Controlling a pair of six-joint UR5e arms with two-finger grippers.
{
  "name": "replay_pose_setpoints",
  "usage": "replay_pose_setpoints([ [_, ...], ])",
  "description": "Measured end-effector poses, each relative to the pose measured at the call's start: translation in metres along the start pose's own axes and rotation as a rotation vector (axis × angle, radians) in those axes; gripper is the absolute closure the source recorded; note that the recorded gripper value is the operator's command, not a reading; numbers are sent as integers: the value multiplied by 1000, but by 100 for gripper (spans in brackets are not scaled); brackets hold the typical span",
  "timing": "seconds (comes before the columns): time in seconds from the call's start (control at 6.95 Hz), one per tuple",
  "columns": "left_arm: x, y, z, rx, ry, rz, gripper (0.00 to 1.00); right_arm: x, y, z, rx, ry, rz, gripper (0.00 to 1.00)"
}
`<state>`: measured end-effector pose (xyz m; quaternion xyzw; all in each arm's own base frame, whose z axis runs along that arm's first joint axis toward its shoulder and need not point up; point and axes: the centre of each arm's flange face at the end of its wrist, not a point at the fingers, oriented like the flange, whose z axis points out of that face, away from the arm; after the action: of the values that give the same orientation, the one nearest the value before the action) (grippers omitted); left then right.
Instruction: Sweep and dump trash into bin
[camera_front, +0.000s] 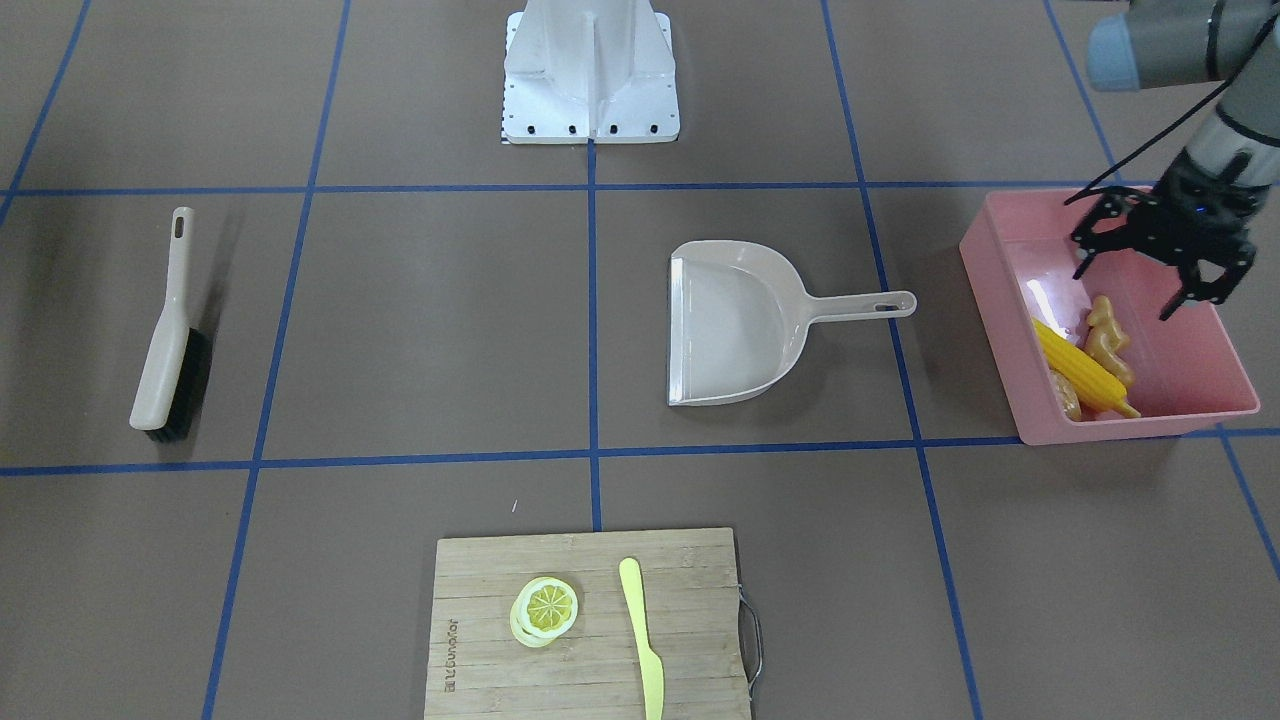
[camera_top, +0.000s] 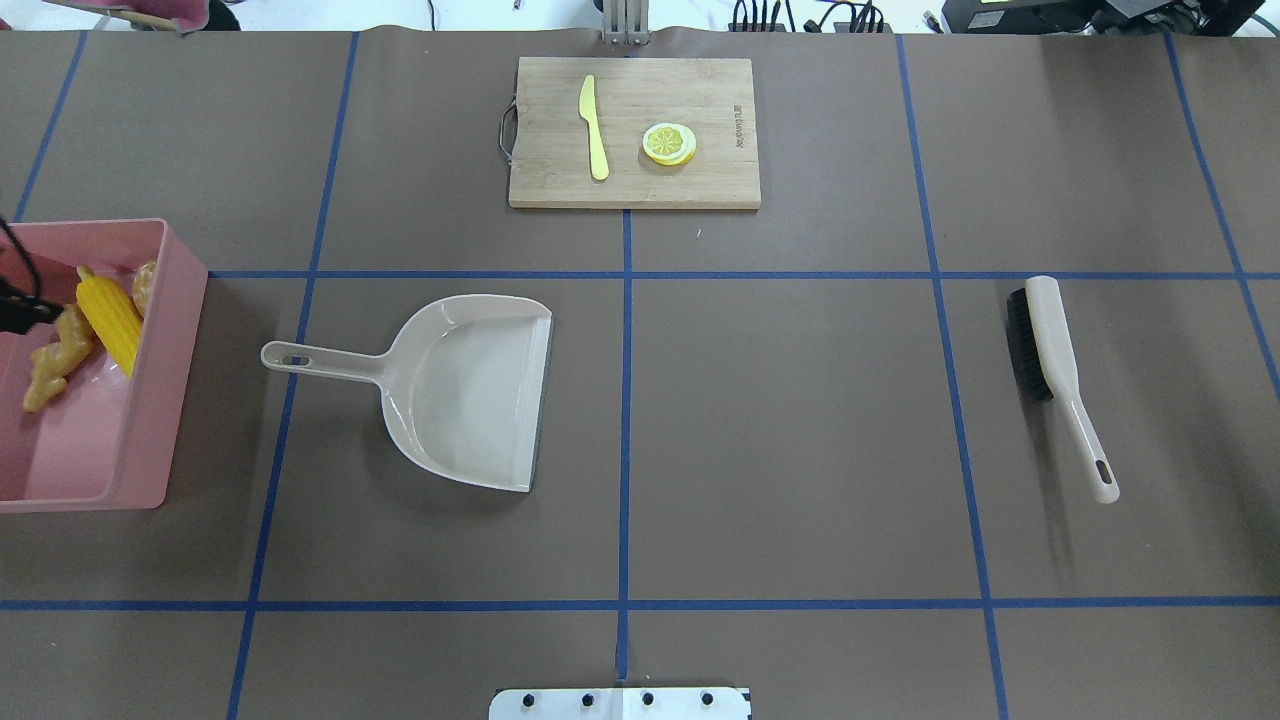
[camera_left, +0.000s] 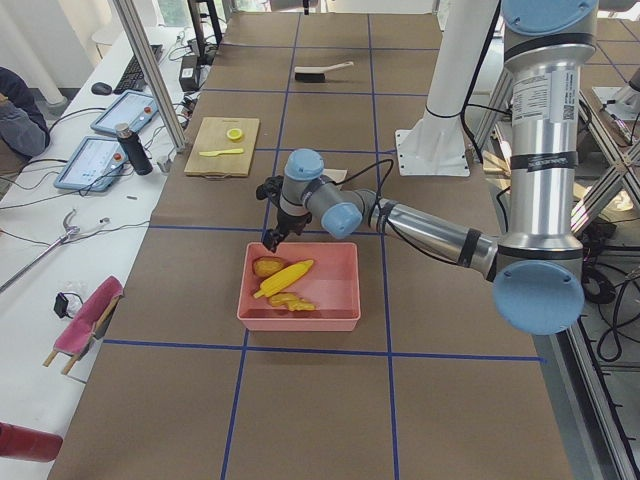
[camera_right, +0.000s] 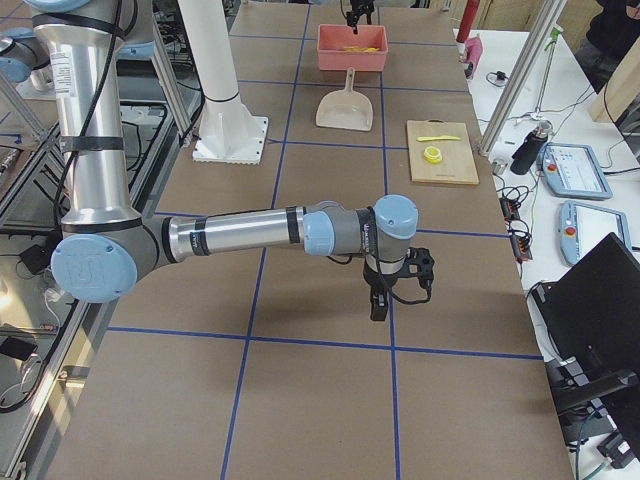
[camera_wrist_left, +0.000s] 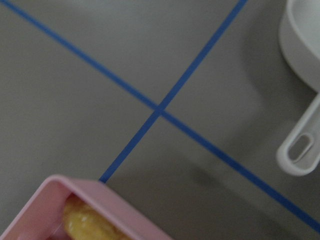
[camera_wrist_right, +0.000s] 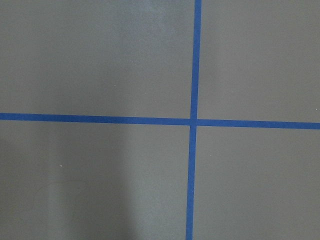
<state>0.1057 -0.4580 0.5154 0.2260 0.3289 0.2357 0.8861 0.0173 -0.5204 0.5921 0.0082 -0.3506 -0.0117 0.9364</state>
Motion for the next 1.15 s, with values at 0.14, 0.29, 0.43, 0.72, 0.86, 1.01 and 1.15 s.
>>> replay_pose_setpoints([
  [0.14, -44, 48, -15, -23, -10, -130, 1, 0, 0, 0, 0, 0, 0, 0],
  [0.29, -81, 90, -22, -43, -2, -258, 1, 1, 0, 1, -2, 0, 1, 0],
  [0.43, -110, 126, -25, -67, 8, -382, 1, 1, 0, 1, -3, 0, 2, 0],
  [0.72, -154, 154, -33, -110, 3, -585, 1, 2, 0, 2, -4, 0, 2, 0],
  [0.86, -172, 139, -36, -156, 12, -665, 1, 2, 0, 2, -5, 0, 2, 0],
  [1.01, -180, 120, -44, -190, 22, -718, 1, 2, -1, 3, -5, 0, 2, 0],
  [1.15, -183, 110, -50, -203, 25, -737, 1, 2, -1, 3, -5, 0, 3, 0],
])
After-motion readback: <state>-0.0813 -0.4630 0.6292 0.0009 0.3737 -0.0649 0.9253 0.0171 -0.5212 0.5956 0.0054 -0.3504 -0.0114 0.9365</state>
